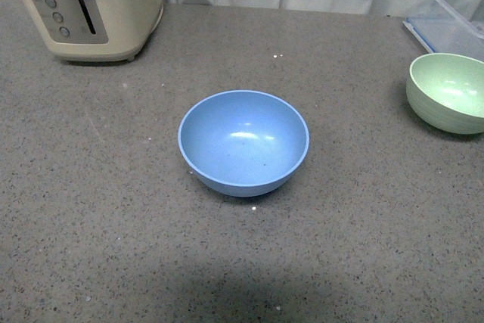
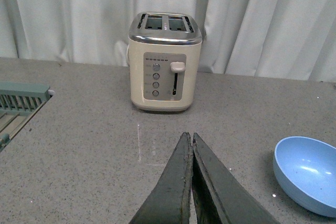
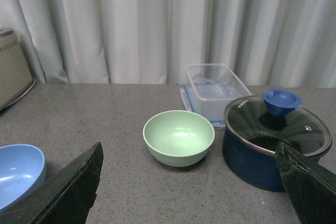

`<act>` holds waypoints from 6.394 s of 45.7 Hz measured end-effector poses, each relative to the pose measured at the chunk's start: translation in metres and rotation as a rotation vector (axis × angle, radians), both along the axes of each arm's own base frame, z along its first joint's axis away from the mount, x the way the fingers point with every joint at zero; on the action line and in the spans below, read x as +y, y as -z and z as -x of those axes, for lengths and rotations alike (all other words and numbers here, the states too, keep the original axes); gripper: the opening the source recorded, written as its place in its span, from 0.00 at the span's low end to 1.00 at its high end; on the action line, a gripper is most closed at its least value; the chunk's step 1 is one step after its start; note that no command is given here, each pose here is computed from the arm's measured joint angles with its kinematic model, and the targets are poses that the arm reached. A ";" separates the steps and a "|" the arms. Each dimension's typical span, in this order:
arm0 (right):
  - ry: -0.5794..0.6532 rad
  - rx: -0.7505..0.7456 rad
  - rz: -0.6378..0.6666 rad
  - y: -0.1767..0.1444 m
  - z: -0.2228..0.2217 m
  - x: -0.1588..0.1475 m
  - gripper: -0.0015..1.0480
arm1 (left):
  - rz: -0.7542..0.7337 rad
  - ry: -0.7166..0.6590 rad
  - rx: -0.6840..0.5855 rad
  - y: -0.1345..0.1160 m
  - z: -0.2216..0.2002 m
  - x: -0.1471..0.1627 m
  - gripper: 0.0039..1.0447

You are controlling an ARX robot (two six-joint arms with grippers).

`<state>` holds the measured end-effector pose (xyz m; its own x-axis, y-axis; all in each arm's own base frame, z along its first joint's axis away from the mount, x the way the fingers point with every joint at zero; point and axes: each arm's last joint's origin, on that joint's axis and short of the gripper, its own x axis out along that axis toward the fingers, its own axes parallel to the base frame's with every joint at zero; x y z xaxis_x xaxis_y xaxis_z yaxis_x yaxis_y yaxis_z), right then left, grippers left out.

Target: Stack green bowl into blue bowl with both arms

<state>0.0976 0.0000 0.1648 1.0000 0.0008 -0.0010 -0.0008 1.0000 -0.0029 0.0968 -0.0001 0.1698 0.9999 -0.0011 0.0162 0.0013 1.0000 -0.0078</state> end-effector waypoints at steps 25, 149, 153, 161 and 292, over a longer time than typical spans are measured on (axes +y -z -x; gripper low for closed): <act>0.539 0.187 -0.067 -0.015 -0.032 -0.036 0.91 | -0.002 0.000 0.000 0.000 0.000 0.000 0.94; -0.688 0.701 0.478 0.063 -0.270 -0.019 0.02 | -0.003 0.000 0.000 0.000 0.000 0.000 0.94; -0.686 0.693 0.485 0.061 -0.272 -0.019 0.02 | -0.003 0.000 0.000 0.000 0.000 0.000 0.94; -0.706 0.621 0.508 0.039 -0.276 -0.012 0.02 | -0.003 0.000 0.000 0.000 0.000 0.000 0.94; -0.007 0.011 0.015 -0.018 -0.072 0.023 0.01 | -0.003 0.000 0.000 0.000 0.000 0.000 0.94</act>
